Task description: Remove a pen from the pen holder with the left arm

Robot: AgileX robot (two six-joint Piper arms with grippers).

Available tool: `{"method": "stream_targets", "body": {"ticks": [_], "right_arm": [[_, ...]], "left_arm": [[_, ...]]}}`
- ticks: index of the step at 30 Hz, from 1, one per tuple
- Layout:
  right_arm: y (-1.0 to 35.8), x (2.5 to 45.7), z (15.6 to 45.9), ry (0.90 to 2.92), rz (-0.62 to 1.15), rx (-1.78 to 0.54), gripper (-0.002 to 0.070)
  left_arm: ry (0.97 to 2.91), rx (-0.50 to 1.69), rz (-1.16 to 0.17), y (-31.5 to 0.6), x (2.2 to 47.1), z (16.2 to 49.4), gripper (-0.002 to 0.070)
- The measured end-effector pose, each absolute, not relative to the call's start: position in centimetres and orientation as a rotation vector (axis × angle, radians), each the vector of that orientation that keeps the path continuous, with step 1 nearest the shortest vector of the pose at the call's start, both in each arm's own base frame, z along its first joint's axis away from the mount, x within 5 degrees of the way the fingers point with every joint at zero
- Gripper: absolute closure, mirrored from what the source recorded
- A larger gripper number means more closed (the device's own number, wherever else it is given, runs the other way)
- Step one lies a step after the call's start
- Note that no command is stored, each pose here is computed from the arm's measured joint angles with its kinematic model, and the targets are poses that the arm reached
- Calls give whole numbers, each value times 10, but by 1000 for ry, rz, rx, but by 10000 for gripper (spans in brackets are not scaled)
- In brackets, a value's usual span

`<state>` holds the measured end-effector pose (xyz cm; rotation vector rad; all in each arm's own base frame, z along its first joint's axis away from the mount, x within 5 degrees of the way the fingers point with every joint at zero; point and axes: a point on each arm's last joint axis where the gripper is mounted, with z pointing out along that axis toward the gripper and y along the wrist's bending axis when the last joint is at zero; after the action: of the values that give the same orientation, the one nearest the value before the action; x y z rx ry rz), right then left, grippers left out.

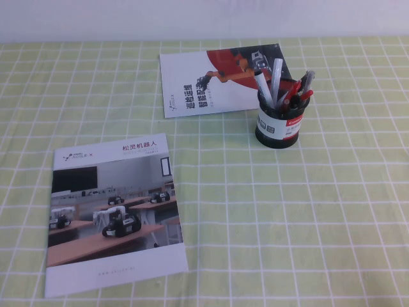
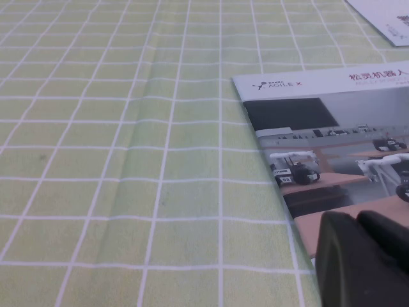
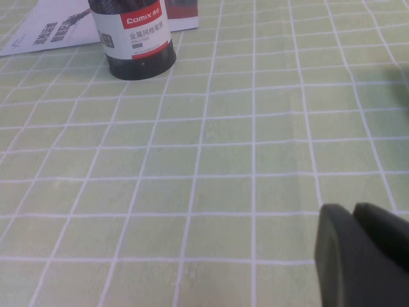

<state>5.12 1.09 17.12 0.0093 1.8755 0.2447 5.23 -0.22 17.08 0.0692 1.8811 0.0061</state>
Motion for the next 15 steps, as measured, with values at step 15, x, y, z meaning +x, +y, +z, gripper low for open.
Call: {"method": "stream_targets", "body": {"ticks": [15], "right_arm": [[11, 51, 171, 1876, 245, 9, 691]], "left_arm": [[1881, 72, 10, -2, 52, 171, 677]]}}
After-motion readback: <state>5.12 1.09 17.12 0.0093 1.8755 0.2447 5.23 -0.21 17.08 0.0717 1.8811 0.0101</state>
